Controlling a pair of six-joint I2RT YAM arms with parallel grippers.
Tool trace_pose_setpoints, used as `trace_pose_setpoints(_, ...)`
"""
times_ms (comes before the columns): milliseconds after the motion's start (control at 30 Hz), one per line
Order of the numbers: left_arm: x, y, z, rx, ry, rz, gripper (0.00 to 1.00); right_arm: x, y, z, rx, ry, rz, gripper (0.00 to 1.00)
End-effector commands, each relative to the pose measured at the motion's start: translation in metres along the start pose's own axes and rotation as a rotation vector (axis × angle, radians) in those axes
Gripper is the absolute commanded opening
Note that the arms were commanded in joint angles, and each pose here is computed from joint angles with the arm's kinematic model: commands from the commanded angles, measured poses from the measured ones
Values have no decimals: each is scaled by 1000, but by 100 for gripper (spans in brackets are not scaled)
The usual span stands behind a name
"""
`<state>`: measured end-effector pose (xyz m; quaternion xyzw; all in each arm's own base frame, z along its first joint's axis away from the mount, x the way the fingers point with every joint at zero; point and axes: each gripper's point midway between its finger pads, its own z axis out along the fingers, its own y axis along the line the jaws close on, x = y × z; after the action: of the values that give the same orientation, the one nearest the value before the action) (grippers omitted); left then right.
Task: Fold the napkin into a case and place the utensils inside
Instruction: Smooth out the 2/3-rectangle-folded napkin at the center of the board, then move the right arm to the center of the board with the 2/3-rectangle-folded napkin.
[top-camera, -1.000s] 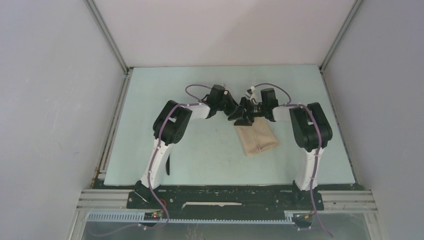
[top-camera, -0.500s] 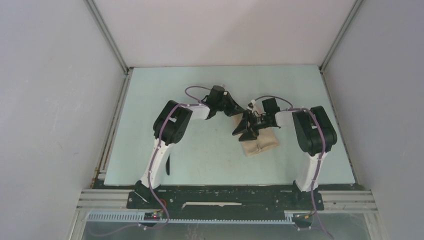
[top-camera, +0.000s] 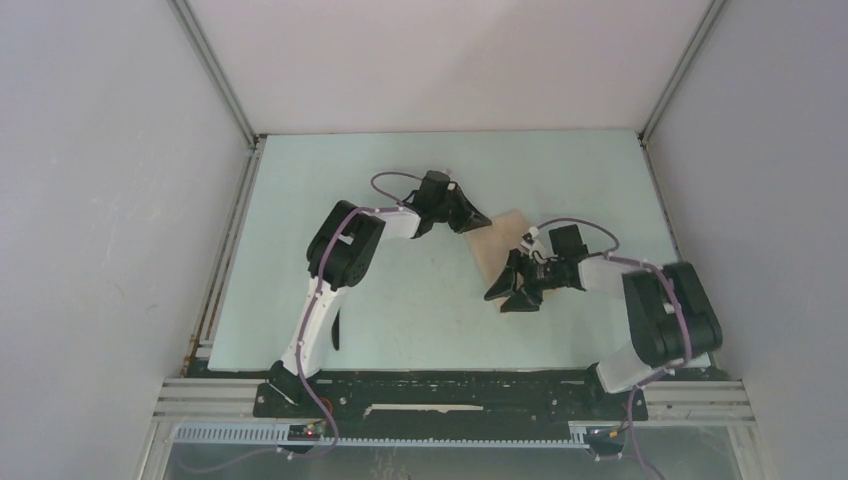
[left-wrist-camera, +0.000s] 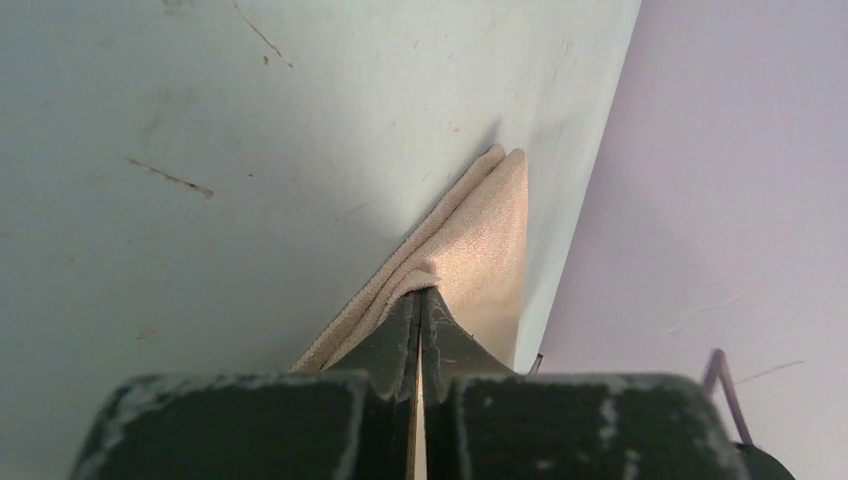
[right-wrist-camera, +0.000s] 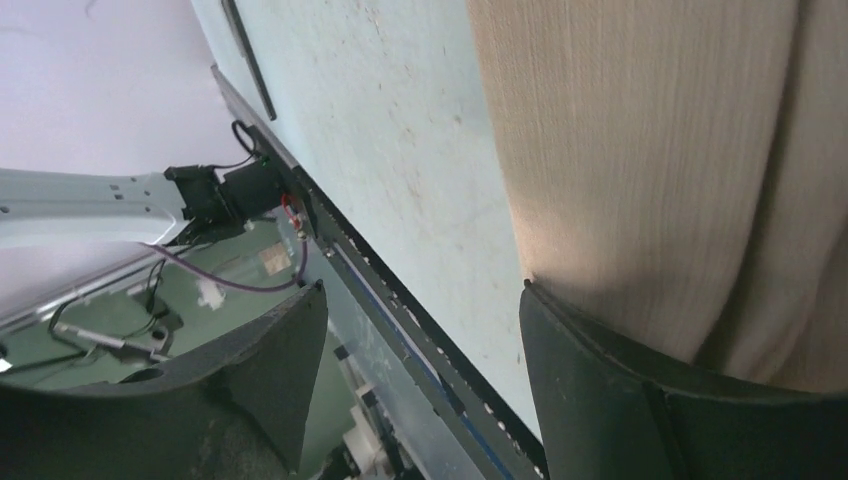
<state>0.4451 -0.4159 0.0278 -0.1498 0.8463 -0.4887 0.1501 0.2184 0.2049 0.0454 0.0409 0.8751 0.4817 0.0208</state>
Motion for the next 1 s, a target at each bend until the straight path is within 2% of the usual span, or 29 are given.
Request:
trace_pose_setpoints(0,-10,-8,0,-6,-9,52,0,5,-1,-30,139,-135,27,78)
trace_pose_setpoints(100,-13,-43,-12,51,-1,92,4,-12,12,-66,202,-298,-32,80)
trace_pose_setpoints(167,-14,-67,-23,71,6,125,13,-35,11,-95,251,-443,-32,83)
trace_pose_setpoints(233,-15,-94,-36,109,12,154,28,-62,7,-120,288,-551,-17,84)
trace_pose_setpoints(333,-12,-131,-63,158,15,187,48,-97,-16,-141,382,-601,38,84)
trace_pose_setpoints(467,2,-156,-103,183,13,234,65,-125,-46,-144,411,-579,111,81)
trace_pose_setpoints(667,42,-137,-147,129,38,269,71,-114,-79,-127,413,-466,162,74)
trace_pose_setpoints(800,46,-118,-136,86,70,250,74,-104,-80,-119,375,-454,158,71)
trace_pose_setpoints(967,58,-98,-128,45,88,259,68,-96,-92,-118,412,-444,184,70)
